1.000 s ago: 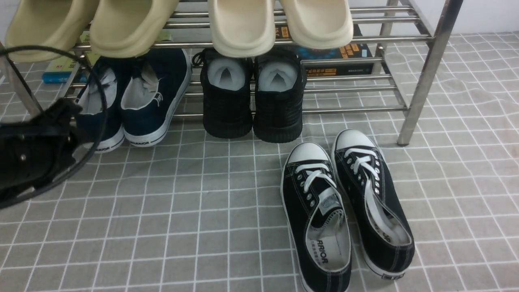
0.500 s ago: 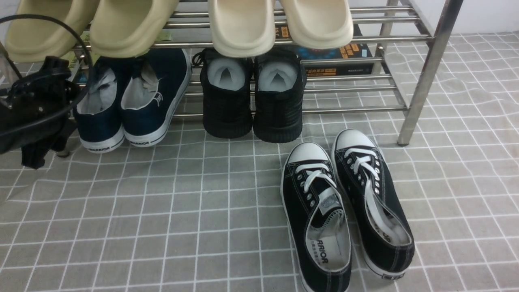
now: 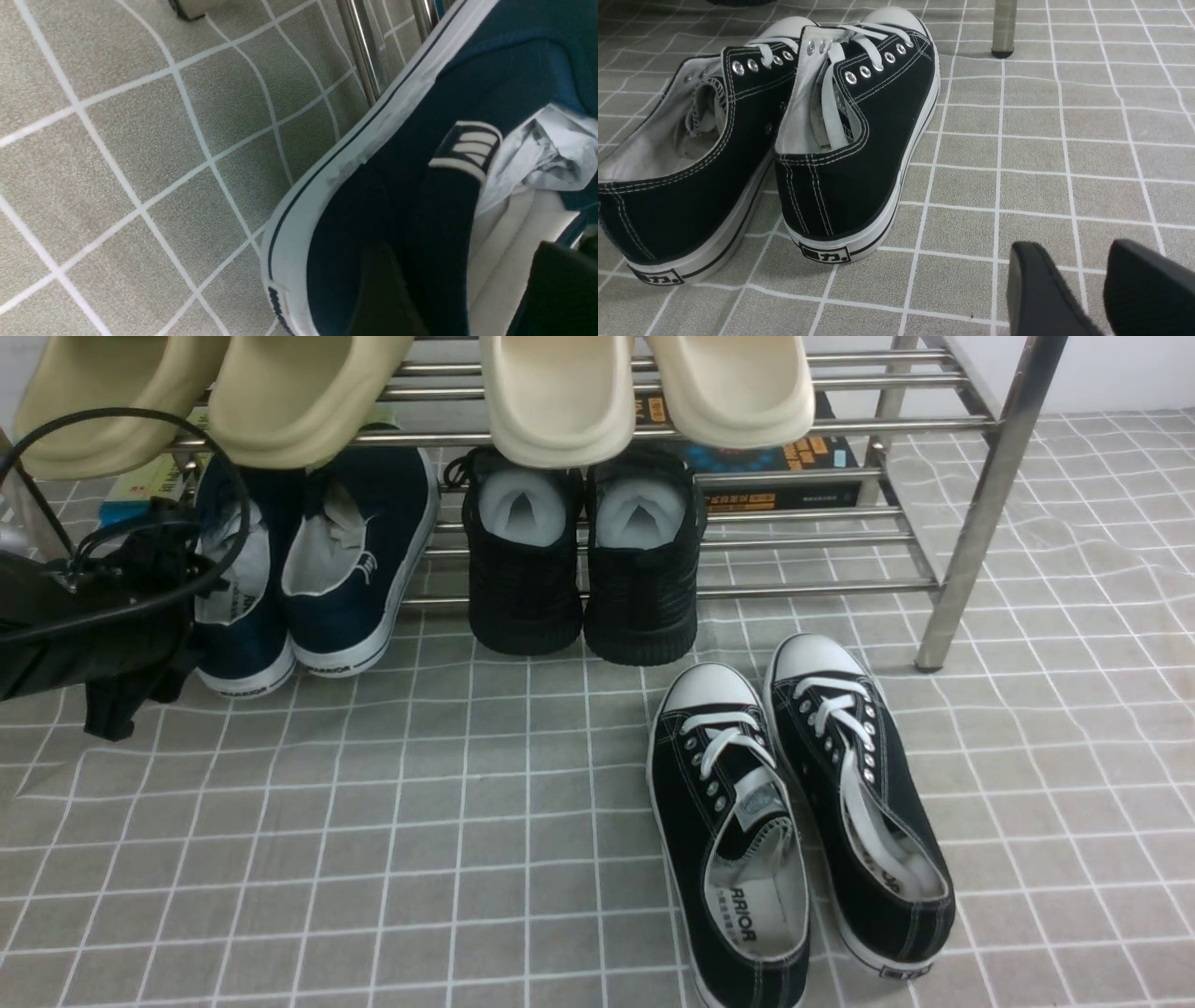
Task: Take the shoes off the shelf with your hand from the grey coffee tablecloth.
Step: 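Grasp the leftmost shoe on the bottom shelf of the shoe rack with the left gripper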
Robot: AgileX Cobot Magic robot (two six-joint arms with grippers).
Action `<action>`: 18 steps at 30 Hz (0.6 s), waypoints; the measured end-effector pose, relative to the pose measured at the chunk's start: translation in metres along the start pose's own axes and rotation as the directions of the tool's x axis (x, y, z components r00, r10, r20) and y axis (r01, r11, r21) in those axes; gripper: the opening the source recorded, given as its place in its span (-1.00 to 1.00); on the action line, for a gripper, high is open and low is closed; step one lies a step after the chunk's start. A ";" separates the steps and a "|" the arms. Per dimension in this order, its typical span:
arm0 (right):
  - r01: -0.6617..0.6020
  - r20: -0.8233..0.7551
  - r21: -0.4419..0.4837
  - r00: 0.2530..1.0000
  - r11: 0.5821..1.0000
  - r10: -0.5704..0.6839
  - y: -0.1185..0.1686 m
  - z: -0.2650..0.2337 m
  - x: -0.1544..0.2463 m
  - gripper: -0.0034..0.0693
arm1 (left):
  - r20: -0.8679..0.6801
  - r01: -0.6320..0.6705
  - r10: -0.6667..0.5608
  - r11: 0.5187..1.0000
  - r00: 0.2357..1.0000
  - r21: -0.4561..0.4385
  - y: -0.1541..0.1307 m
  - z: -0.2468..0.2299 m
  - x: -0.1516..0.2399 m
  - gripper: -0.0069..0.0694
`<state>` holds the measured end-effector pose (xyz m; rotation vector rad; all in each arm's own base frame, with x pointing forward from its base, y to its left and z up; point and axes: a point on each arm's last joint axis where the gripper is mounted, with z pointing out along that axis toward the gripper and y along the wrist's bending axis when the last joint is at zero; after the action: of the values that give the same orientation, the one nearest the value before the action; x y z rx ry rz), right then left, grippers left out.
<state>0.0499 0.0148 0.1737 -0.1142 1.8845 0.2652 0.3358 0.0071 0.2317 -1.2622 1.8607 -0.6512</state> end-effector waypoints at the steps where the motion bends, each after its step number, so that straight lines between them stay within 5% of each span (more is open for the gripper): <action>1: 0.000 0.000 0.000 1.000 1.000 0.000 0.000 0.000 0.000 -0.25 | -0.002 0.000 0.000 1.000 1.000 -0.001 0.000 0.000 0.000 0.26; 8: 0.000 0.000 0.000 1.000 1.000 0.000 0.000 0.000 0.000 -0.25 | -0.031 -0.004 0.003 1.000 1.000 -0.015 0.002 0.000 0.001 0.00; 18: 0.000 0.000 0.000 1.000 1.000 0.000 0.000 0.000 0.000 -0.25 | -0.034 -0.003 0.002 1.000 0.999 -0.016 0.002 0.000 0.002 -0.06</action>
<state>0.0499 0.0148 0.1737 -0.1142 1.8845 0.2652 0.3344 0.0061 0.2298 -1.2661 1.8989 -0.6614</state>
